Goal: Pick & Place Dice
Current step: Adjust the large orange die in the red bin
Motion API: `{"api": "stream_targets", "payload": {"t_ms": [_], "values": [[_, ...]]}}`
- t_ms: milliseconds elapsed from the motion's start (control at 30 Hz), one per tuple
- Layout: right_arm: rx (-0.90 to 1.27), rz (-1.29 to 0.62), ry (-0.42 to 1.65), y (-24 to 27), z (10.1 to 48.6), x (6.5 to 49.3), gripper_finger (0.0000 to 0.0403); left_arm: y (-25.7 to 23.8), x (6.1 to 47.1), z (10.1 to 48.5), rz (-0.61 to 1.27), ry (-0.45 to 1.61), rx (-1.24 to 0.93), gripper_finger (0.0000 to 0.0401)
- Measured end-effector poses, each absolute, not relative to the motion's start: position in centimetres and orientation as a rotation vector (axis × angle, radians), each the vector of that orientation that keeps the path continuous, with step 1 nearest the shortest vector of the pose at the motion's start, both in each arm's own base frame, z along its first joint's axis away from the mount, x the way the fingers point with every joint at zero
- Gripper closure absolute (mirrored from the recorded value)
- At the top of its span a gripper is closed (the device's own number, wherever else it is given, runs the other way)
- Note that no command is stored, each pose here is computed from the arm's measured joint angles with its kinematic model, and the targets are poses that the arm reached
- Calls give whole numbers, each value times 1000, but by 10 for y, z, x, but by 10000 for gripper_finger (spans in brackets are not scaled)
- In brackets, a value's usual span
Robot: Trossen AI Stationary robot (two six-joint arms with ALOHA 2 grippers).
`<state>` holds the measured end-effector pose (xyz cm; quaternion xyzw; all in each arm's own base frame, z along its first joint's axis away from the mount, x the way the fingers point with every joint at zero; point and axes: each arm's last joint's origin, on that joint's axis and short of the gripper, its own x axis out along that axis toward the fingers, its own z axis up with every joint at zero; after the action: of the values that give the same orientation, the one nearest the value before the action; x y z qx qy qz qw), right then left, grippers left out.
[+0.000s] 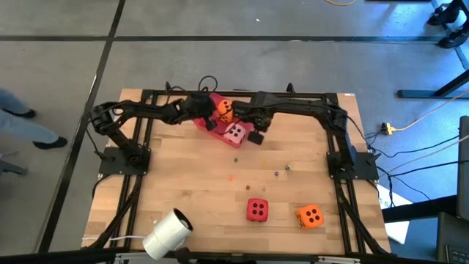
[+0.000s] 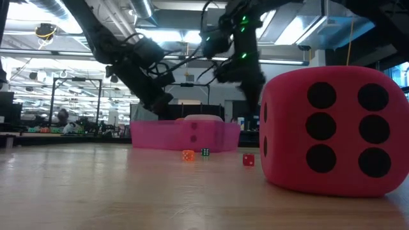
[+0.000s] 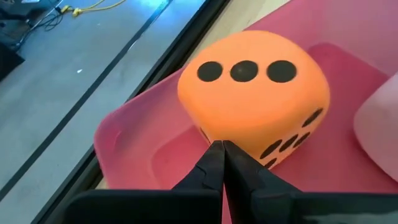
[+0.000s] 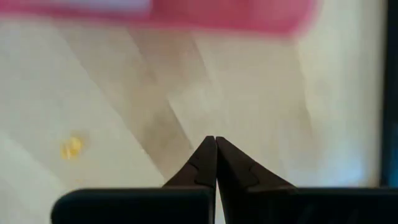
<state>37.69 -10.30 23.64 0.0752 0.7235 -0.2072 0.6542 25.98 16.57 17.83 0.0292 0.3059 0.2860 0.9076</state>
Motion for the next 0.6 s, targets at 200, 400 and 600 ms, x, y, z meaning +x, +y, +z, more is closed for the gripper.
{"api": "stream_targets", "payload": {"t_ms": [200, 400, 600], "values": [[71, -634, 1514, -81, 301, 342, 399, 169, 258, 179, 613, 624, 43, 400], [146, -612, 1215, -69, 294, 318, 401, 169, 257, 178, 644, 627, 21, 400], [291, -530, 1100, -65, 219, 312, 402, 169, 258, 180, 646, 599, 3, 400]]}}
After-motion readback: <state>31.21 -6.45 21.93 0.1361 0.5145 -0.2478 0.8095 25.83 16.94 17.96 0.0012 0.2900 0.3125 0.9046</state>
